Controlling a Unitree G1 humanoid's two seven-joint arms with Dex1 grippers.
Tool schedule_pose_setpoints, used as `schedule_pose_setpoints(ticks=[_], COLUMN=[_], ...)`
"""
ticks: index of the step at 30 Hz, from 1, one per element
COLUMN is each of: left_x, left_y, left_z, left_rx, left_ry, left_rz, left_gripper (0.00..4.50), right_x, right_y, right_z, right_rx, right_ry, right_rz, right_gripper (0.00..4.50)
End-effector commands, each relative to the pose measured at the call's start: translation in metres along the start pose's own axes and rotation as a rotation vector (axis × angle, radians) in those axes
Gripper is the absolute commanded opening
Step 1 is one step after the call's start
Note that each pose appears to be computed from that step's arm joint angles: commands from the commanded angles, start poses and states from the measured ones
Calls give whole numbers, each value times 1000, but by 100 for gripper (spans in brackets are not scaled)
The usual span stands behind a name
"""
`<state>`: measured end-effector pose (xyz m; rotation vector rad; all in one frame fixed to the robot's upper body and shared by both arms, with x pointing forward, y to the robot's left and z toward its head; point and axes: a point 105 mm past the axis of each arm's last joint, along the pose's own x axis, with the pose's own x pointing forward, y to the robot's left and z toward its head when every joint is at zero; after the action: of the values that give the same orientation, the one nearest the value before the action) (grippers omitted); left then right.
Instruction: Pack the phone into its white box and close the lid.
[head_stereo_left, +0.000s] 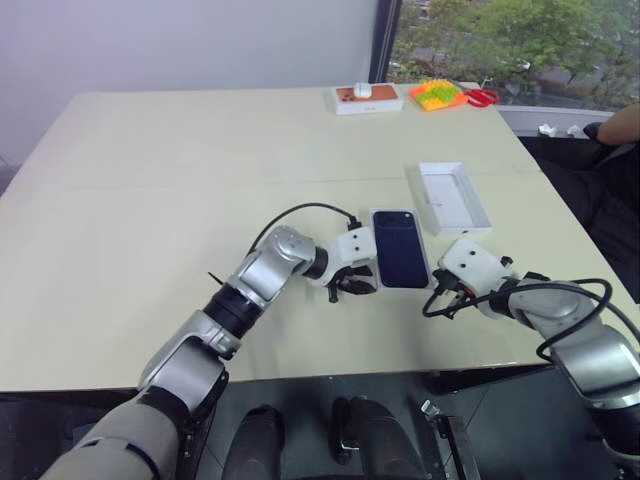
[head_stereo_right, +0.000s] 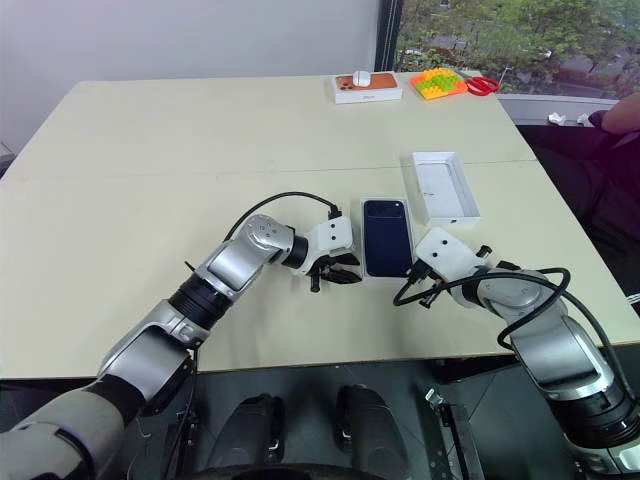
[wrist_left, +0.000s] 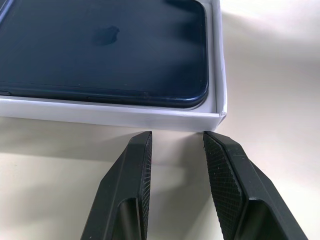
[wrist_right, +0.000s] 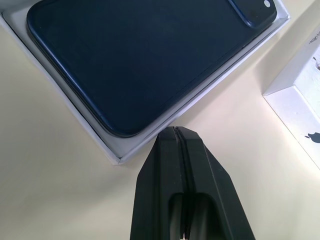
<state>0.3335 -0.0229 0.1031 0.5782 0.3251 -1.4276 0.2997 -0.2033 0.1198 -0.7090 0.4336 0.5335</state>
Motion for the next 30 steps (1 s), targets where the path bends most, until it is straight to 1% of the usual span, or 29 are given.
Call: schedule_pose_setpoints(ticks=[1,4,12,18,21,26,30], left_x=[5,8,5,5,3,0,2], left_y=[-29,-38,-39,-42,-41,-44,-50], left_z=[13,16,19,19,19,18,20], left_rx=[41,47,55,57,52,29,12], left_ry=[-63,-81,-93,-93,-94,-107,-123], left_rz=[-104,-129,-127,-145,-147,-163,-199], left_gripper=[173,173,173,173,173,173,173], right_x=[-4,-5,-7,-13,-13,-8,-5], right_y=[22,27,34,45,43,29,26], right_z=[12,11,13,15,14,13,14], right_rx=[-38,-41,-37,-51,-54,-54,-55], right_ry=[-60,-62,-75,-85,-80,-71,-72], right_rz=[97,123,154,222,209,140,136], right_gripper=[0,0,0,0,0,0,0])
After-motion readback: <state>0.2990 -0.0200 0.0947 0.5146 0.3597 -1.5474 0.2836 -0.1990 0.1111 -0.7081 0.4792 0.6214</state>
